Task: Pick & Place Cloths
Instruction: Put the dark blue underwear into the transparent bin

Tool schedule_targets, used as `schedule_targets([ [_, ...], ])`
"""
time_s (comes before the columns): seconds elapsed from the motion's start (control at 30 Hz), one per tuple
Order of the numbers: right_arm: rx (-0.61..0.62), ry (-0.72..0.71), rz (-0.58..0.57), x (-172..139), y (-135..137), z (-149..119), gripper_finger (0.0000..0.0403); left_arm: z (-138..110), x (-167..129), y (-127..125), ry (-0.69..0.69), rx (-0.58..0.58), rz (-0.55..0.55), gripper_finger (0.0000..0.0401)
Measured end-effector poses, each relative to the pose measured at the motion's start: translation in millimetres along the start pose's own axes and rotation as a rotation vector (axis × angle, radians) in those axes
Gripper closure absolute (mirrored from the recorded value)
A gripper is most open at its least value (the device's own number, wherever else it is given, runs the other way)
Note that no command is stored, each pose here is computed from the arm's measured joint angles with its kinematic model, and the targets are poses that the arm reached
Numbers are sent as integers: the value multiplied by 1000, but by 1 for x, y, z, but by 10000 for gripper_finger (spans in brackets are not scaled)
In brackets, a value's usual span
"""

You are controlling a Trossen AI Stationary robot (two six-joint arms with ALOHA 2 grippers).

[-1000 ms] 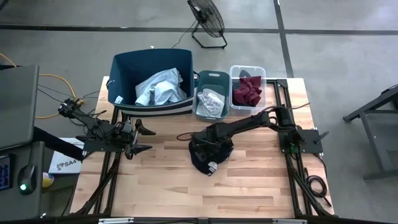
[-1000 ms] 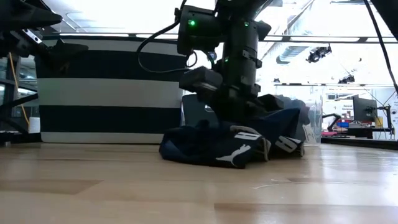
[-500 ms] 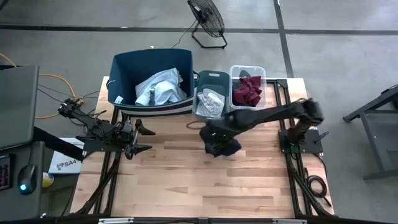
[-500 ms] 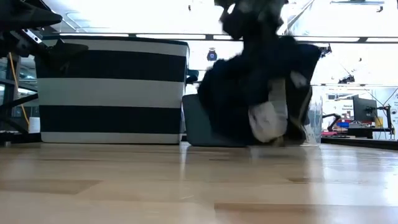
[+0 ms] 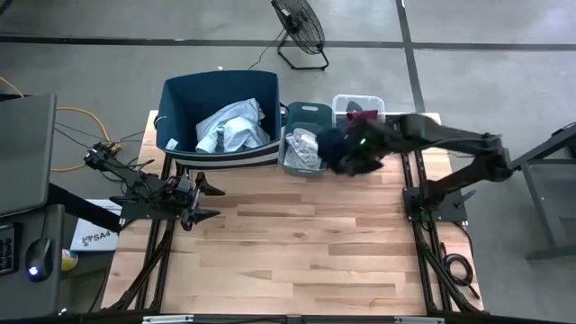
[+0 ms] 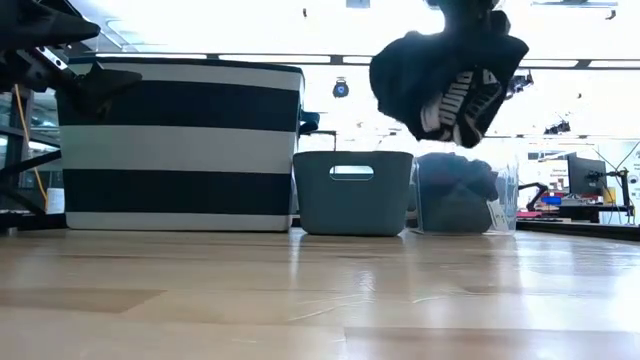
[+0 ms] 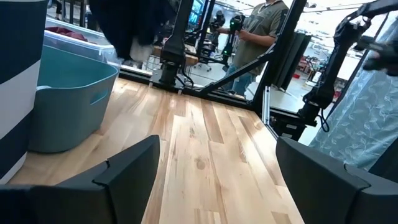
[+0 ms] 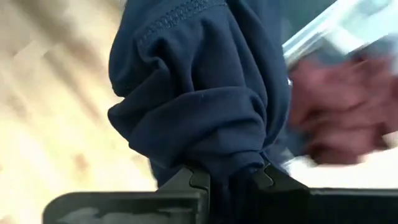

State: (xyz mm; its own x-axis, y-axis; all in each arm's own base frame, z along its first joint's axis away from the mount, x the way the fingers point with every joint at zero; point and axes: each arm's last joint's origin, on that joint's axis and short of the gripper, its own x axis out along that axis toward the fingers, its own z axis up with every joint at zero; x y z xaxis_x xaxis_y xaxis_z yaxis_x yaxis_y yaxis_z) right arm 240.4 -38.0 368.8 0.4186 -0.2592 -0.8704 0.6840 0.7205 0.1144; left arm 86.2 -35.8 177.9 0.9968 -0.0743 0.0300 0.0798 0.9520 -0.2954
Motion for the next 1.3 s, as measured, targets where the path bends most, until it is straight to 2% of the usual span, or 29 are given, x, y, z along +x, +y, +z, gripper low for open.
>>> schedule_targets([
  [0.17,-70,-137,-160,-18,-37,11,380,0,0,0,0,0,-1,85],
  [0.3,-155,-155,-320,-18,-62,21,380,0,0,0,0,0,0,85],
  [0.47,-244,-98,-416,-2,-88,40,380,0,0,0,0,0,0,85],
  [0.63,-373,71,-460,28,-110,53,380,0,0,0,0,0,-1,85],
  [0.8,-458,228,-474,58,-127,61,380,0,0,0,0,0,0,85],
  [1.13,-559,384,-320,112,-133,69,380,0,0,0,0,0,0,85],
  [1.3,-572,434,-251,133,-135,70,380,0,0,0,0,0,-1,85],
])
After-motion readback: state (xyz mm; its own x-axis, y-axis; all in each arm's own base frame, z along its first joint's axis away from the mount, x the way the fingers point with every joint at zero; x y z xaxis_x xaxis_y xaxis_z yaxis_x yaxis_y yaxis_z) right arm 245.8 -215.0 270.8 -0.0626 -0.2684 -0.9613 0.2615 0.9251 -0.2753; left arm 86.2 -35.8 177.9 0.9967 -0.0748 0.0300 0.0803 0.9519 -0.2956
